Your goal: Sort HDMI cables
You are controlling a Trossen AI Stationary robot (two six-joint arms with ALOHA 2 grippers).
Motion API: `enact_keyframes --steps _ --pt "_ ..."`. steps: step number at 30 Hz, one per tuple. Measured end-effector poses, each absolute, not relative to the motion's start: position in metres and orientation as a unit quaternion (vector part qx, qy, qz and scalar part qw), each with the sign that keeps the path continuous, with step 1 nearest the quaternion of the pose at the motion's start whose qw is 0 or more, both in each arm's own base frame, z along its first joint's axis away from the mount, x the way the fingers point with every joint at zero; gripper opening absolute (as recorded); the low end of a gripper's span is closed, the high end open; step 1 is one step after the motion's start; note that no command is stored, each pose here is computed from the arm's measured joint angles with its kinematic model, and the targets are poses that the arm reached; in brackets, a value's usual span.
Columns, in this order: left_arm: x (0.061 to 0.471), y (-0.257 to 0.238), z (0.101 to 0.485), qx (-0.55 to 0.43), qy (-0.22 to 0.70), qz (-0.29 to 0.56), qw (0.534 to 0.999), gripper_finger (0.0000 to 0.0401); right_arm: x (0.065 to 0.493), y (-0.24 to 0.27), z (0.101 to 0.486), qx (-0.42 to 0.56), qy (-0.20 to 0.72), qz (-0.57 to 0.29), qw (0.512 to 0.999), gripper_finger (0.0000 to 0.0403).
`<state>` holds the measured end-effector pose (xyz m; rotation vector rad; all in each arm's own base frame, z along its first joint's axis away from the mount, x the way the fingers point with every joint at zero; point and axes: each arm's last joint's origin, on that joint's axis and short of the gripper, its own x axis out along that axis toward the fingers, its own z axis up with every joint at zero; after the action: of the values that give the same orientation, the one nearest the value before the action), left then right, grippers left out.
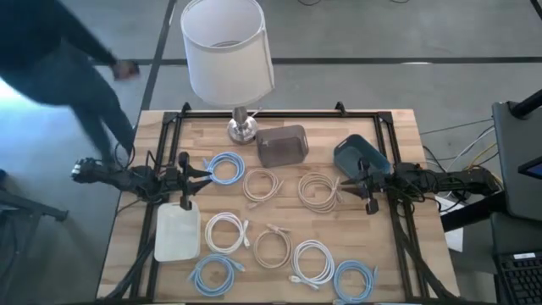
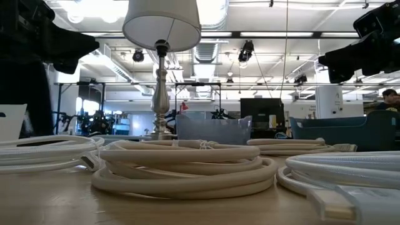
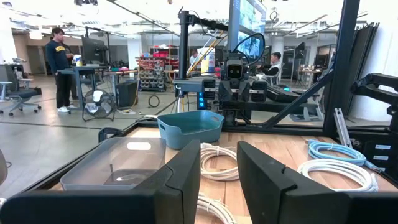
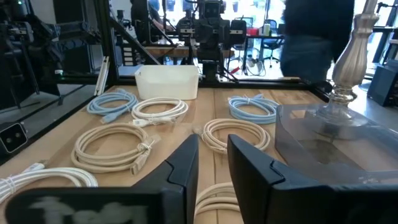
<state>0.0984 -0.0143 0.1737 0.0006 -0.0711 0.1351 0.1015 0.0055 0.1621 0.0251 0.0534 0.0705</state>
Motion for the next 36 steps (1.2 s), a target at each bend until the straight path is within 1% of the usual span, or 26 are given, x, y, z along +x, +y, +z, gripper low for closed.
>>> enact_keyframes --steps 5,16,30,36 --pt "0.0984 -0.0143 0.1737 0.0 -0.035 0.068 0.997 0.011 0.1015 0.0055 0.1621 0.013 0.027 0.035 0.999 0.0086" --pt "0.0984 -0.0143 0.1737 0.0 -0.036 0.067 0.997 0.011 0.1015 0.0055 0.1621 0.013 0.027 0.035 0.999 0.0068" --pt "0.0984 -0.0143 0.1737 0.0 -0.035 0.068 0.997 0.011 0.1015 0.0055 0.162 0.013 0.027 0.035 0.999 0.0086" --pt "0.0984 -0.0143 0.1737 0.0 -0.035 0.067 0.997 0.011 0.1015 0.0055 0.162 0.013 0.027 0.035 0.999 0.0081"
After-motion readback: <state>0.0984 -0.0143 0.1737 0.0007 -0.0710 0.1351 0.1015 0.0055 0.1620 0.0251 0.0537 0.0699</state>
